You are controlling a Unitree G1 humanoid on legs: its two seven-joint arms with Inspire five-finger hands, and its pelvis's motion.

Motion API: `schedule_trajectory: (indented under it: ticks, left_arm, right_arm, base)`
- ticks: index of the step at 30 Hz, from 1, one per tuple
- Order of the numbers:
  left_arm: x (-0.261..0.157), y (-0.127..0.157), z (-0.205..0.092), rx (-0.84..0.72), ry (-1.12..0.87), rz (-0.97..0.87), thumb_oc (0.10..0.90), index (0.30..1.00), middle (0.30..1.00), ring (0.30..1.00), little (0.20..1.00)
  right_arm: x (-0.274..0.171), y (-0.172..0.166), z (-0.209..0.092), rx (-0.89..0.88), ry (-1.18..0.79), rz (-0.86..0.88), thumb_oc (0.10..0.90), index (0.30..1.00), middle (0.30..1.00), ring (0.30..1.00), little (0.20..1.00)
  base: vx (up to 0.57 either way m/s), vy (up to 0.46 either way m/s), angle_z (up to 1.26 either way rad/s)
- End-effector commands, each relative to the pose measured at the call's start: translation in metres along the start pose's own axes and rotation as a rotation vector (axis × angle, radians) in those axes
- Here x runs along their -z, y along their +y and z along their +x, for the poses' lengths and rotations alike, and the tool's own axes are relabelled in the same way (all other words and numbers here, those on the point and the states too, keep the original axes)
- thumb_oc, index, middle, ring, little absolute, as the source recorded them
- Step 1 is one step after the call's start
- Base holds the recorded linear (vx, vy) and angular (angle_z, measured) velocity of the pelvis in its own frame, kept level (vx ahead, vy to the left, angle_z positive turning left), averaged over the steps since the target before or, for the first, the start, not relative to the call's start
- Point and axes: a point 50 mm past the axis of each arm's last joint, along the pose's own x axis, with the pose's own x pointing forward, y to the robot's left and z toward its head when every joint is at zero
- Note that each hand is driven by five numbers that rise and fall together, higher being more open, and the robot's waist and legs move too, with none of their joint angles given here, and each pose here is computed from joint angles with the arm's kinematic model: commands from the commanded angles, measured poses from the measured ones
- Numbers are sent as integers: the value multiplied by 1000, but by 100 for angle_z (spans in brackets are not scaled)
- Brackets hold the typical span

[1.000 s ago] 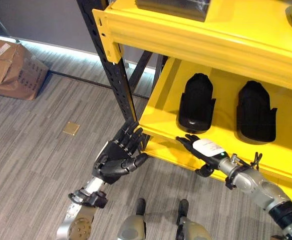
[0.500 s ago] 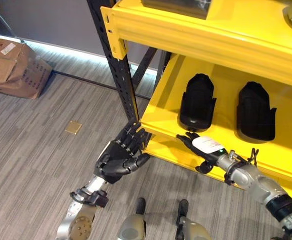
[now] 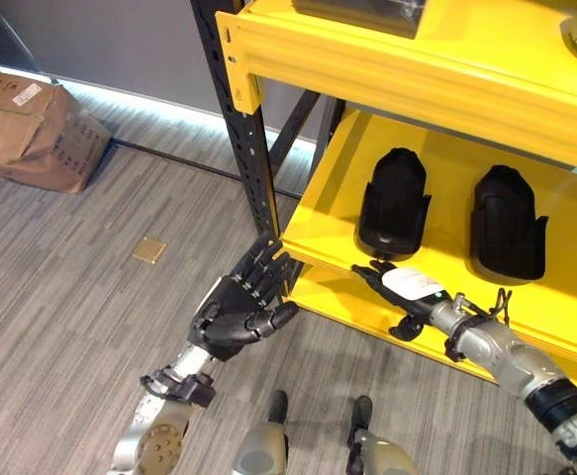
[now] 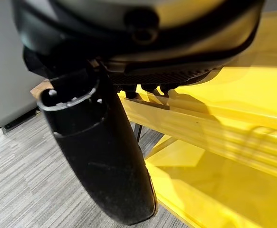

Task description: Move parts from the plastic box to the shelf.

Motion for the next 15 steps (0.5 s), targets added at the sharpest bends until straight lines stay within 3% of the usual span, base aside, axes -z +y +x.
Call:
schedule_trajectory:
  ticks: [1, 8, 15]
  left_arm:
    - [-28, -24, 13, 182, -124, 74, 900, 1000, 1000, 1000, 1000]
    - [-30, -23, 13, 167, -132, 81, 900, 1000, 1000, 1000, 1000]
    - [-30, -24, 12, 161, -130, 84, 900, 1000, 1000, 1000, 1000]
  right_arm:
    - [13, -68, 8, 184, 56, 12, 900, 1000, 1000, 1000, 1000]
    - [-5, -71, -1, 197, -59, 277, 900, 1000, 1000, 1000, 1000]
    - [-12, -79, -10, 239, -125, 269, 900, 1000, 1000, 1000, 1000]
  base:
    - [0, 0, 0]
    - [0, 0, 0]
    - [10, -12, -2]
